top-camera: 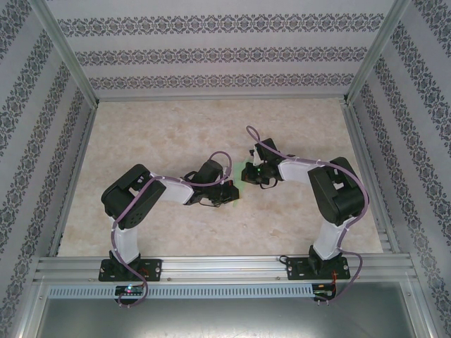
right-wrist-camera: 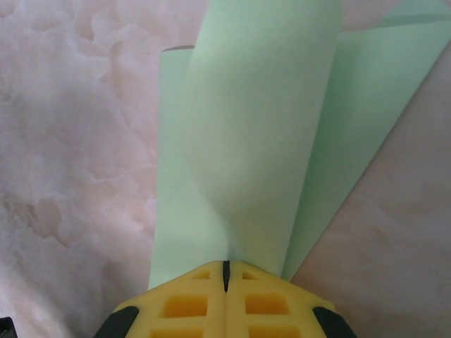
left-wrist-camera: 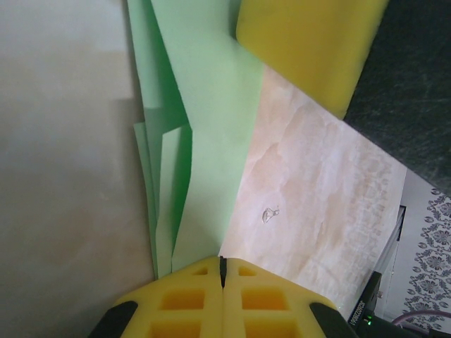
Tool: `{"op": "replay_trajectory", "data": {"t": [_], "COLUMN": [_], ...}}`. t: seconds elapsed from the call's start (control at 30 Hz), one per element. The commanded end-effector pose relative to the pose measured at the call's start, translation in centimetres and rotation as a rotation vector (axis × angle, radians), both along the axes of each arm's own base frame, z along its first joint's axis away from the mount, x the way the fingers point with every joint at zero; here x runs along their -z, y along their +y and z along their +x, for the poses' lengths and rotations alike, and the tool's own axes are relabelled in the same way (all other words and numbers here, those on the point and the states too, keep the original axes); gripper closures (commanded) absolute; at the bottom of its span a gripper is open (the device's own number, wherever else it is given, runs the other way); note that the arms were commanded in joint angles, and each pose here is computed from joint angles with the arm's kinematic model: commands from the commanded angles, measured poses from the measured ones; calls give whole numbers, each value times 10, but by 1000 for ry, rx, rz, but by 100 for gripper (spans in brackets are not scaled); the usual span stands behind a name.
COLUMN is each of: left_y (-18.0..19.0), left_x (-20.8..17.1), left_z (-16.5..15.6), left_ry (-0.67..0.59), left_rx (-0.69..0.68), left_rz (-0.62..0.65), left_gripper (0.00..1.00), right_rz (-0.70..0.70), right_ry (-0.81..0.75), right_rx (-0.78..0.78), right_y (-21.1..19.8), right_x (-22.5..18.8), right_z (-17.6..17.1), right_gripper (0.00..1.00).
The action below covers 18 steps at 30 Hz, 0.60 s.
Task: Fold a paper plane with a square sheet of paper (fold left side to right side)
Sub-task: Fold the wing for the fifth time at the center of the table.
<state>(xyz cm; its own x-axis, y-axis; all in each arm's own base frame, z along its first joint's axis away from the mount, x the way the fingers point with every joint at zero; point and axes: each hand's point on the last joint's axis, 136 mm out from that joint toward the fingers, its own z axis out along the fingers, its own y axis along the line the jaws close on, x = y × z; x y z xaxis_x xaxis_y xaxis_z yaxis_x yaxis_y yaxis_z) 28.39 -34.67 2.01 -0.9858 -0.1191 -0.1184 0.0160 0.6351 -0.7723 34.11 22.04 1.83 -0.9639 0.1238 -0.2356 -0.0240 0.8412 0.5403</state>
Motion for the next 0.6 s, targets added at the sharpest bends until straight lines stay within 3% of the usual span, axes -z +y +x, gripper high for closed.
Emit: {"op": "replay_trajectory", "data": {"t": [0.0, 0.57], "left_y": [16, 16], "left_x": [44, 46], "left_z": [-25, -26], "left_ry": [103, 114], "left_rx": [8, 10], "left_rz": [144, 147], "left_gripper": [100, 100], "right_rz": [-51, -89], "right_ry": [3, 4], "right_rx": [19, 70], "right_y": [-11, -35], "right_x": [7, 8], "right_z": [8, 42], "right_gripper": [100, 100]}}
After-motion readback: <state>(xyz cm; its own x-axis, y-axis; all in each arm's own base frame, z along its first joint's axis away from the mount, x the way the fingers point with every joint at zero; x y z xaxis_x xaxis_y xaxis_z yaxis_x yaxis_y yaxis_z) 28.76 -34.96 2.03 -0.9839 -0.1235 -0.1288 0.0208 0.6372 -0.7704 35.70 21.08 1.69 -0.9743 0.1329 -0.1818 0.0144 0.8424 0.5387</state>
